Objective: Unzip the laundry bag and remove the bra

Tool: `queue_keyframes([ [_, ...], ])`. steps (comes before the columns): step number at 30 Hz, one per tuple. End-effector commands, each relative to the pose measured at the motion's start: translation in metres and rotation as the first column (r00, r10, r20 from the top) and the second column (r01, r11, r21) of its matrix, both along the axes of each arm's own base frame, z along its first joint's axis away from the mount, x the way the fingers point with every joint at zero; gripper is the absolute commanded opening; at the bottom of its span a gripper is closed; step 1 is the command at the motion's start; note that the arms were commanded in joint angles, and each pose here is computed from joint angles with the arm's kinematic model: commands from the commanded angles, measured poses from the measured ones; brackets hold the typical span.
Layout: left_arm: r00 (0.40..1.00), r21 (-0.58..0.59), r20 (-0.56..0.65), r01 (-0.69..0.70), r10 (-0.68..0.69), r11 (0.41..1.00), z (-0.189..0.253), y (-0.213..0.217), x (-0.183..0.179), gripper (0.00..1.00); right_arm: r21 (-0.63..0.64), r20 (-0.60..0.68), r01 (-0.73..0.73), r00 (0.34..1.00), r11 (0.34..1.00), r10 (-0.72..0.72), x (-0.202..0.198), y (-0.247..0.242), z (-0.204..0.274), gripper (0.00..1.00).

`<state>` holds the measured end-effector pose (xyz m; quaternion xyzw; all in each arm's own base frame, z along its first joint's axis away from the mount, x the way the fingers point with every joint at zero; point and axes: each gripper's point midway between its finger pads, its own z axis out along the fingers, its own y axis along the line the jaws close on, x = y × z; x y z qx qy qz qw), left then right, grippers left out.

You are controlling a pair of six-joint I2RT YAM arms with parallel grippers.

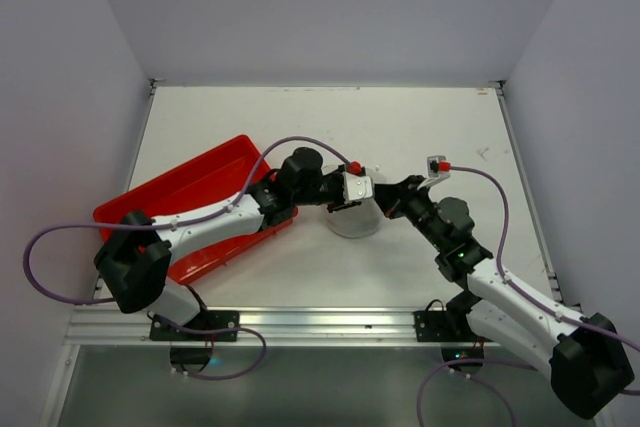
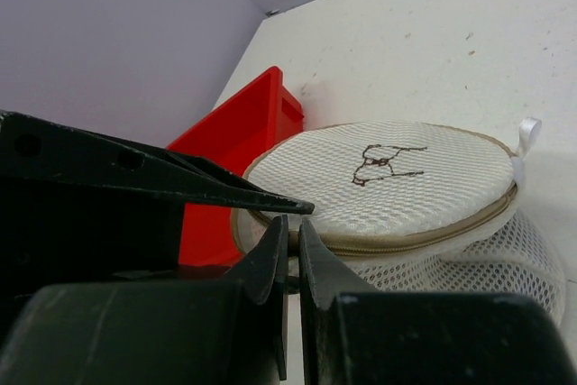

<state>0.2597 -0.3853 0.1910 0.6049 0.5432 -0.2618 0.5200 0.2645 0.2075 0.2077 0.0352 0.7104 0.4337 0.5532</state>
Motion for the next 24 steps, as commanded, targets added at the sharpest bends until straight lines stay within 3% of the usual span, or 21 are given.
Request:
queue_keyframes([
  [1,0.999,-0.02,0.048,-0.014,0.014,1.0,0.01,0.002,0.004,0.37,0.028,0.079,0.013,0.997,1.0,-0.016,0.003,0.0,0.03,0.0],
  [8,0.994,-0.044,0.08,-0.07,0.074,0.997,0.02,0.01,0.009,0.06,0.02,0.081,0.029,0.996,0.999,-0.031,0.003,-0.004,0.028,0.0],
  [11,0.993,-0.045,0.084,-0.079,0.082,0.996,0.019,0.012,0.009,0.0,0.012,0.073,0.04,0.996,0.999,-0.041,0.003,-0.006,0.025,0.0],
  [24,0.982,-0.127,0.147,-0.098,0.116,0.987,0.04,0.033,-0.001,0.0,-0.039,0.044,0.159,0.987,0.986,-0.158,0.012,-0.029,-0.001,0.0],
])
